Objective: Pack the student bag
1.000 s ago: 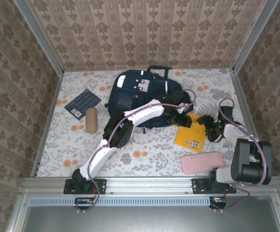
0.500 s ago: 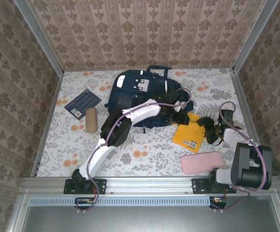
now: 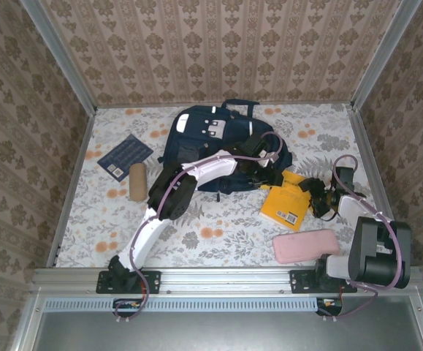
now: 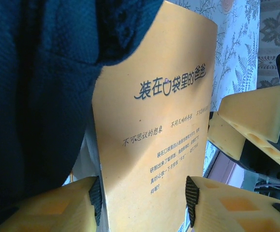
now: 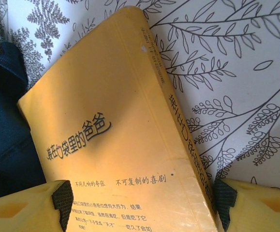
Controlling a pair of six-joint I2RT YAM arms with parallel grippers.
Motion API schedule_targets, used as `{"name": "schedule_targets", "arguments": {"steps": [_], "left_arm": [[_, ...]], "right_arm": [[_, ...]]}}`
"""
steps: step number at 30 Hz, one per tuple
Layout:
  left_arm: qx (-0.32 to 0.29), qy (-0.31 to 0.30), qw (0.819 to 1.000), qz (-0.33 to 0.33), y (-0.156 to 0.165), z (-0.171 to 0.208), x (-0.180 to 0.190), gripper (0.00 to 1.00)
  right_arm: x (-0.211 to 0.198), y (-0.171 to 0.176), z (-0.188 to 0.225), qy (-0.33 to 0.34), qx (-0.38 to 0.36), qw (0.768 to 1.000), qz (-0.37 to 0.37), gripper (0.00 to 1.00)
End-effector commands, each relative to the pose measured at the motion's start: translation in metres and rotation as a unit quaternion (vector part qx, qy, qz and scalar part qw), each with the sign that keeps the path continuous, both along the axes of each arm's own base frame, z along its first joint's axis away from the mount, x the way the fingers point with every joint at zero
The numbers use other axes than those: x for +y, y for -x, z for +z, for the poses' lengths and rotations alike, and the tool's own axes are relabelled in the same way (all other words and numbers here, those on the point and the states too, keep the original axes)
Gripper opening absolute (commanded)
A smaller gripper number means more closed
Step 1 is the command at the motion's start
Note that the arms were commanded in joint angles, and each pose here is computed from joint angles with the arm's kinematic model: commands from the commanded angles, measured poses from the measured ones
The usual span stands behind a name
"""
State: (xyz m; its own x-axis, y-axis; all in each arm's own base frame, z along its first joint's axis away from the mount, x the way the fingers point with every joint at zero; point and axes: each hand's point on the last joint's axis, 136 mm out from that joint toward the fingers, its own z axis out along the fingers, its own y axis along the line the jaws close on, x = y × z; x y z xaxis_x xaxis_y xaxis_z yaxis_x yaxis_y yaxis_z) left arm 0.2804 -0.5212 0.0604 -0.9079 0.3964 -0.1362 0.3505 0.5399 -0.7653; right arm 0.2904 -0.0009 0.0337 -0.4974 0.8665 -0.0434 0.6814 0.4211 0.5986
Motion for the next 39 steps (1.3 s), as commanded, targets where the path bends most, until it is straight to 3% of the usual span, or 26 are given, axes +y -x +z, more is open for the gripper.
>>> {"name": "schedule_targets", "arguments": {"steps": [1, 4, 7, 10, 19, 26, 34, 39], "left_arm": [[0.014, 0.019, 0.998, -0.050, 0.033, 0.005, -0.013, 0.53], [0.009, -0.007, 0.999, -0.051, 0.033, -0.009, -0.007, 0.54], [0.018, -0.003, 0.998, -0.053, 0.035, -0.014, -0.007, 0.53], [0.033, 0.024, 0.998, -0.057, 0.038, -0.005, -0.015, 0.50], [0.061, 0.146, 0.985, -0.066, 0.041, 0.058, -0.037, 0.39], [0.074, 0.154, 0.983, -0.069, 0.045, 0.055, -0.038, 0.36], [0.053, 0.126, 0.988, -0.070, 0.039, 0.052, -0.035, 0.10], [0.024, 0.138, 0.988, -0.069, 0.028, 0.080, -0.031, 0.05]], "right_arm": [[0.028, -0.010, 0.018, -0.060, -0.051, 0.996, 0.042, 0.79], [0.019, -0.003, 0.015, -0.020, -0.029, 0.998, 0.054, 0.81], [0.023, -0.003, 0.010, -0.030, -0.029, 0.997, 0.062, 0.81], [0.029, -0.004, 0.009, -0.051, -0.030, 0.996, 0.065, 0.81], [0.015, 0.004, 0.006, -0.021, -0.014, 0.999, 0.048, 0.82], [0.007, 0.006, 0.004, -0.016, -0.011, 0.999, 0.032, 0.81], [-0.001, 0.013, 0.007, 0.009, -0.001, 1.000, 0.024, 0.82], [-0.017, 0.021, 0.028, 0.068, -0.011, 0.998, 0.006, 0.85]]}}
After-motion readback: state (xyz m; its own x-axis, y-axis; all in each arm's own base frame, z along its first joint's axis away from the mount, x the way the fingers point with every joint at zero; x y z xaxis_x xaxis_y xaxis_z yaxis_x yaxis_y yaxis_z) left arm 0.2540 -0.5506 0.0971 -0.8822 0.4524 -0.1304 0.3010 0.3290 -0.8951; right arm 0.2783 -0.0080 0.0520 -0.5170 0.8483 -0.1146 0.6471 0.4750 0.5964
